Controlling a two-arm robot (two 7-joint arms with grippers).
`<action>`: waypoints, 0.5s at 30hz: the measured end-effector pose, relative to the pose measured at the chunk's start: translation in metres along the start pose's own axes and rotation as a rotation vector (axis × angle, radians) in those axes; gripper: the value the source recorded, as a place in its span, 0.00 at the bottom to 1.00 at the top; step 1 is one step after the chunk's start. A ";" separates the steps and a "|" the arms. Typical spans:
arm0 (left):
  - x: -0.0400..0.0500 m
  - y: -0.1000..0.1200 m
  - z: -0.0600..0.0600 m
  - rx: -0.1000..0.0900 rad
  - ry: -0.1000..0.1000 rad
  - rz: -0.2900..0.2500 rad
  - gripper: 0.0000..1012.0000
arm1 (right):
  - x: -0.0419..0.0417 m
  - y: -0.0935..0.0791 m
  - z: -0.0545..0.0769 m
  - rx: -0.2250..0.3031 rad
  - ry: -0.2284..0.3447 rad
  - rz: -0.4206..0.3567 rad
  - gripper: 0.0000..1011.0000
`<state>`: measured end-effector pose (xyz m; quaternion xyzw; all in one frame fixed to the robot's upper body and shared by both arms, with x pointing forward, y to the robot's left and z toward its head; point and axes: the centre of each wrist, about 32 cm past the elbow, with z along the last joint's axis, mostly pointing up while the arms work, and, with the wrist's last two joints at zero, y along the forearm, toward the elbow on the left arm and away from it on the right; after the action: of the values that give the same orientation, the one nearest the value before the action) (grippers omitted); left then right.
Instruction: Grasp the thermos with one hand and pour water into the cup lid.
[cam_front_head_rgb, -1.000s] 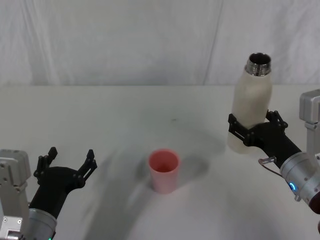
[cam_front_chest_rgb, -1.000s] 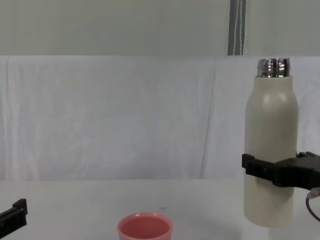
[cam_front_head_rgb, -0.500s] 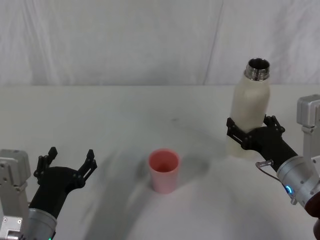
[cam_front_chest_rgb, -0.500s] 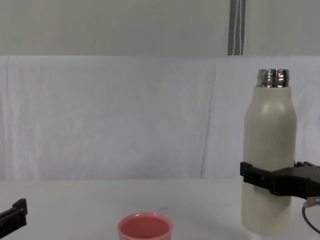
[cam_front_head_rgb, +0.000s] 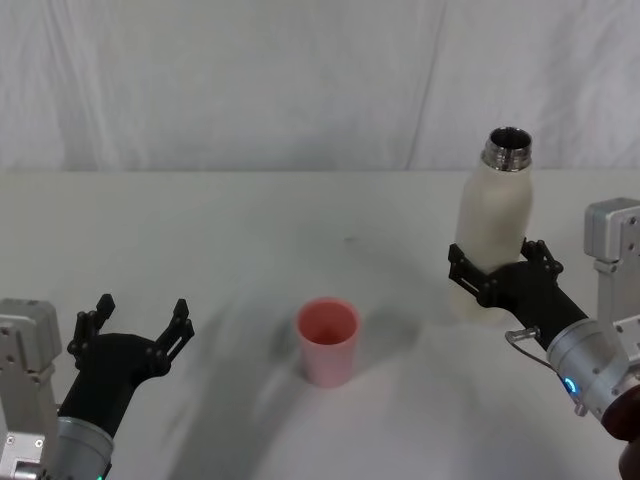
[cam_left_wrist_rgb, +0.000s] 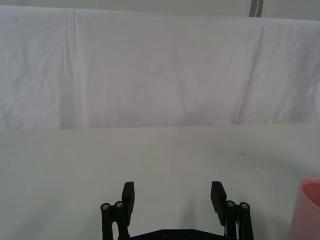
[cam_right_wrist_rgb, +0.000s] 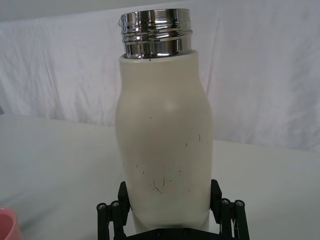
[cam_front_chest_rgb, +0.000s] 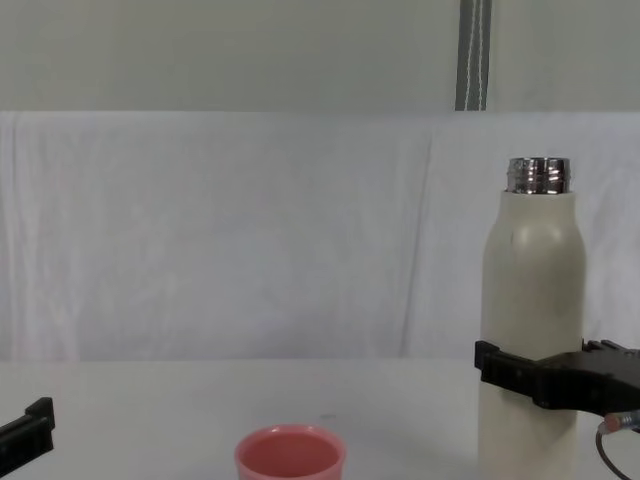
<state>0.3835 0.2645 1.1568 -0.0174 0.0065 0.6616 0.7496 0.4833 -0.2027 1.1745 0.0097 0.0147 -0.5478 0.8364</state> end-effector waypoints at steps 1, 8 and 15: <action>0.0000 0.000 0.000 0.000 0.000 0.000 0.99 | -0.0002 0.000 0.000 0.000 0.000 0.000 0.95; 0.0000 0.000 0.000 0.000 0.000 0.000 0.99 | -0.0016 0.001 -0.003 -0.002 0.006 -0.001 0.95; 0.0000 0.000 0.000 0.000 0.000 0.000 0.99 | -0.0030 0.006 -0.007 -0.005 0.011 0.001 0.95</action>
<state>0.3835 0.2645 1.1568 -0.0174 0.0064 0.6616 0.7496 0.4872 -0.1975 1.1674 0.0107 0.0207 -0.5474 0.8366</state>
